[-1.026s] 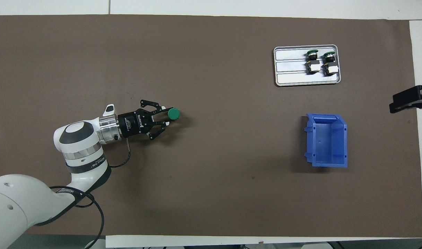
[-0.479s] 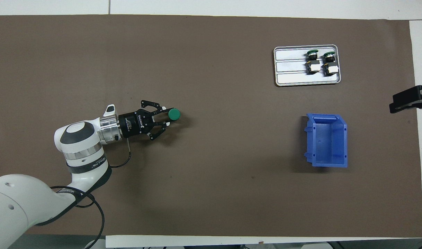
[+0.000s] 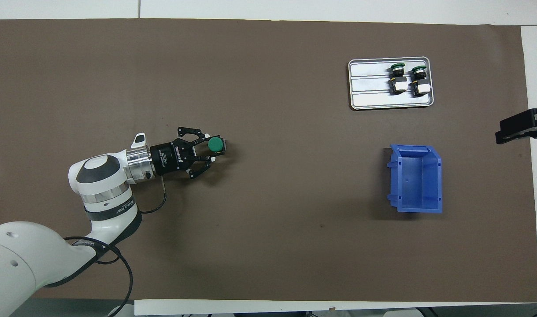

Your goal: Place and press button with both arms

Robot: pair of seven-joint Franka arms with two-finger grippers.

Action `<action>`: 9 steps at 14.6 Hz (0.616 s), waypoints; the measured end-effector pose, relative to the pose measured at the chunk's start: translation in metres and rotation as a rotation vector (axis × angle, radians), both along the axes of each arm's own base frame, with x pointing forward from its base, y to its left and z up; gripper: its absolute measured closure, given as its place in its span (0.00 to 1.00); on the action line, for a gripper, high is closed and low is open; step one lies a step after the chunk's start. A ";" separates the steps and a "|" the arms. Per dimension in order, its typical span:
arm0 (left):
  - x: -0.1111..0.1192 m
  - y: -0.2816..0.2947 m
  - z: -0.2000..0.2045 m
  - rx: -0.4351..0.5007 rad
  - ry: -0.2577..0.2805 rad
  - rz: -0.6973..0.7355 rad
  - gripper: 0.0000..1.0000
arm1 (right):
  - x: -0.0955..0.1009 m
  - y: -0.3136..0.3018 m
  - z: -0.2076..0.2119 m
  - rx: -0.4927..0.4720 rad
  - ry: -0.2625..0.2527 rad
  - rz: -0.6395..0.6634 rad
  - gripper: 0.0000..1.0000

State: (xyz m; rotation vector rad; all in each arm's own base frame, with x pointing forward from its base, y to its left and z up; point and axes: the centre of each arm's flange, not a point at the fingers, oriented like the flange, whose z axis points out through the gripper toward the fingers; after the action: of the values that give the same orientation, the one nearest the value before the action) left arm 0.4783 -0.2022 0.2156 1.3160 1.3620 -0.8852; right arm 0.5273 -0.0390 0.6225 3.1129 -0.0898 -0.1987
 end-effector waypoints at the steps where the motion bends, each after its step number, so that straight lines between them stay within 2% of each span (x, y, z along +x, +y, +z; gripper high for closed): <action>1: 0.001 0.001 0.000 0.005 0.000 0.004 0.51 | 0.000 0.000 0.000 0.000 0.000 0.000 0.00; 2: 0.001 0.001 0.000 0.010 0.000 0.006 0.51 | 0.000 0.000 0.000 0.000 0.000 0.000 0.00; 3: 0.001 0.002 0.000 0.013 0.001 0.009 0.44 | 0.000 0.000 0.000 0.000 0.000 0.000 0.00; 5: 0.002 0.002 0.001 0.017 0.000 0.013 0.41 | 0.000 0.000 0.000 0.000 0.000 0.000 0.00; 8: 0.003 0.003 0.003 0.020 -0.002 0.017 0.07 | 0.000 0.000 0.000 0.000 0.000 0.000 0.00; 9: 0.004 0.003 0.005 0.024 -0.004 0.021 0.00 | 0.000 0.000 0.000 0.000 0.000 0.000 0.00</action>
State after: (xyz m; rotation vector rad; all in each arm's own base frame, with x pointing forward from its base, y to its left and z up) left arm 0.4823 -0.1988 0.2202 1.3191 1.3848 -0.8545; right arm 0.5273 -0.0390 0.6225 3.1129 -0.0899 -0.1987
